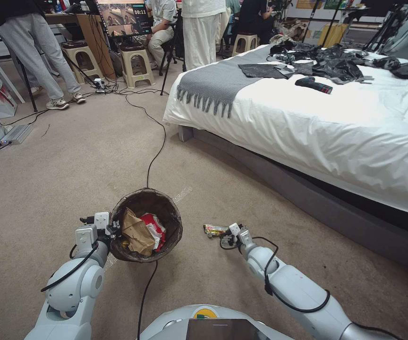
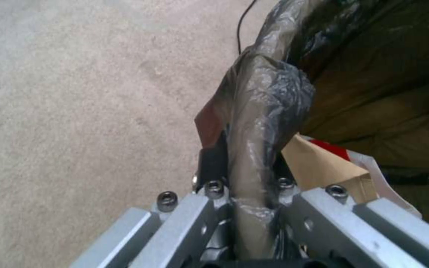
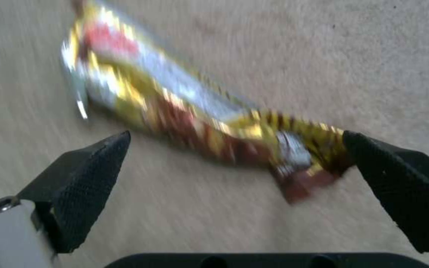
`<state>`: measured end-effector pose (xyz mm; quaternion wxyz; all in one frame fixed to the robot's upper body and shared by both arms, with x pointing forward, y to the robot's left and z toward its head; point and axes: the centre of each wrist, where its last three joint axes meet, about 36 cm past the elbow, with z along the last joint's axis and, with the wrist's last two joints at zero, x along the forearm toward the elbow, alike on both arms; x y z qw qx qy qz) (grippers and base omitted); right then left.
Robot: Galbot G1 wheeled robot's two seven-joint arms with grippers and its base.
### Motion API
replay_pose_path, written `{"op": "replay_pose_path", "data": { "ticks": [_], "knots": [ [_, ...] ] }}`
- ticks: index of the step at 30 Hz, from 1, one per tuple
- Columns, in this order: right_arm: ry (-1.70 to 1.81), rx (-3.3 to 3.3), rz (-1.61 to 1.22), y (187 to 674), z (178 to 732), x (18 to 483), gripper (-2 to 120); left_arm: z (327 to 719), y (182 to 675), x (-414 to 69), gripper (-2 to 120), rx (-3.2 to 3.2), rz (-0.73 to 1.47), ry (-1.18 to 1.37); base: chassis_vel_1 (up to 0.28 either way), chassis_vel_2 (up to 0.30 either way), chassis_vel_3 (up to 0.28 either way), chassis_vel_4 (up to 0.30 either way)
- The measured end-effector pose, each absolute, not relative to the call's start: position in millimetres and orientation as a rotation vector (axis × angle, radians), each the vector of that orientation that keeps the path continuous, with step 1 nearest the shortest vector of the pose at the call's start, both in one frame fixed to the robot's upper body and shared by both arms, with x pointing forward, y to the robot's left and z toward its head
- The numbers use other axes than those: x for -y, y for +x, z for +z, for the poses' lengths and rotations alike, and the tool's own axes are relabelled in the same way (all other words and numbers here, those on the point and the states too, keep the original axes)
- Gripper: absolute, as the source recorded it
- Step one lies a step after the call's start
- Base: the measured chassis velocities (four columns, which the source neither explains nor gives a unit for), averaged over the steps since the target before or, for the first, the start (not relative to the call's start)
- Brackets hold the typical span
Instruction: Pick up the trash bin, then pick up the garbage from the floor and place it into the trash bin.
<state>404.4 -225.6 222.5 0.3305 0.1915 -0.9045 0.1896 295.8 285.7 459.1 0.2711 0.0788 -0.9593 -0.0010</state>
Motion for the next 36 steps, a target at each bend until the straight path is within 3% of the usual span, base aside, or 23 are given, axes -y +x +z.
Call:
{"op": "replay_pose_path", "data": {
  "ticks": [5,13,36],
  "knots": [
    [0.624,2.315,0.705,392,215,229,100,458,296,-287,0,2.584,0.0,0.218,0.0,0.0,0.0,0.0],
    [0.708,2.255,0.795,388,211,222,100,457,297,-285,0,2.586,0.004,0.217,0.0,0.0,0.0,0.0],
    [0.711,2.215,0.953,457,207,240,100,453,299,-288,0,2.59,0.02,0.233,0.0,0.0,0.0,0.0]
  ]
}}
